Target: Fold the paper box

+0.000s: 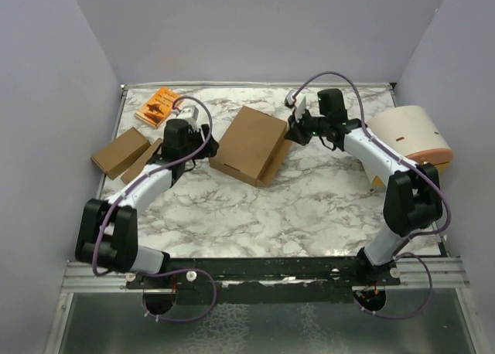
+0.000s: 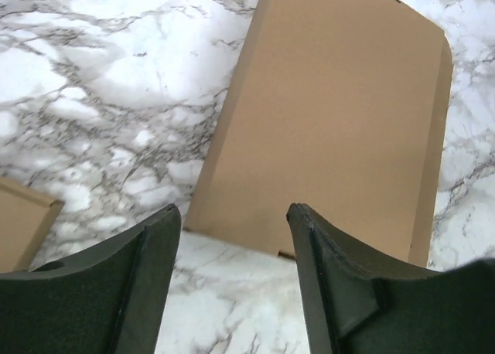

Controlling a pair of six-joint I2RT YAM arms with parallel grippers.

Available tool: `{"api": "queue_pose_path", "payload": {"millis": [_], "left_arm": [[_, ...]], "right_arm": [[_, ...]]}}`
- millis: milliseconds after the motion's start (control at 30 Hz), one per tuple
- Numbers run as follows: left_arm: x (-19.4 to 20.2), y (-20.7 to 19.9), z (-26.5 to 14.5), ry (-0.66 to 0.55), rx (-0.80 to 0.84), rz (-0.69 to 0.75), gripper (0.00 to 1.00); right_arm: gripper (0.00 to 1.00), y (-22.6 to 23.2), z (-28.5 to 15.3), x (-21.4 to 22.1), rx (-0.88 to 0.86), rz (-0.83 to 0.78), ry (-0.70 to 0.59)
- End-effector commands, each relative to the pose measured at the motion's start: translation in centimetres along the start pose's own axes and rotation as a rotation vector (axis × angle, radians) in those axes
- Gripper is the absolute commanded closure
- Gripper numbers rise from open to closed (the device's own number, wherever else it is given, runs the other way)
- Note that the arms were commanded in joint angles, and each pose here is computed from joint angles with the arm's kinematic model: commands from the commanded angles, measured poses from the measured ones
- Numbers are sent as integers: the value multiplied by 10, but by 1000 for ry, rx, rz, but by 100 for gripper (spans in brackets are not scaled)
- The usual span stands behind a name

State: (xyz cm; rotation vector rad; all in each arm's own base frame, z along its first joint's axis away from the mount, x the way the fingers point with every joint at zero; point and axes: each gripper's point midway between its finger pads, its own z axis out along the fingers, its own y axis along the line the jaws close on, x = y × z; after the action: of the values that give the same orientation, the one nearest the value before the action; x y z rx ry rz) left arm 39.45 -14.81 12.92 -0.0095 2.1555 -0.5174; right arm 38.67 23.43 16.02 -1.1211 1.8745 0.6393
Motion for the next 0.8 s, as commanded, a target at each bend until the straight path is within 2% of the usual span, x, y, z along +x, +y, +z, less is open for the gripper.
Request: {"api": "queue_pose_path", "payload": {"millis": [0,67,100,133,333,500,600,767], "left_arm": [[29,6,-25,-12,-4,-90,52],[48,5,-31,22,21,-128,77],[57,2,-33,34,40,-147,87],[64,1,-35,45,56,-165,92],[80,0,-23,91,72,-188,91],[77,4,3,122,59,-181,90],[73,8,17,127,39,-164,89],[58,13,34,127,8,-121,88]], "right_arm": [[99,-75,17,-29,211,-40,-27],[99,-98,28,-28,247,-34,7],[99,-108,34,-27,264,-37,19],[99,-118,40,-25,285,-37,33],[99,-168,63,-13,346,-8,84],[99,-187,83,3,337,-19,128],[99,-183,96,13,277,-26,146],[99,-146,101,33,113,-47,136]]}}
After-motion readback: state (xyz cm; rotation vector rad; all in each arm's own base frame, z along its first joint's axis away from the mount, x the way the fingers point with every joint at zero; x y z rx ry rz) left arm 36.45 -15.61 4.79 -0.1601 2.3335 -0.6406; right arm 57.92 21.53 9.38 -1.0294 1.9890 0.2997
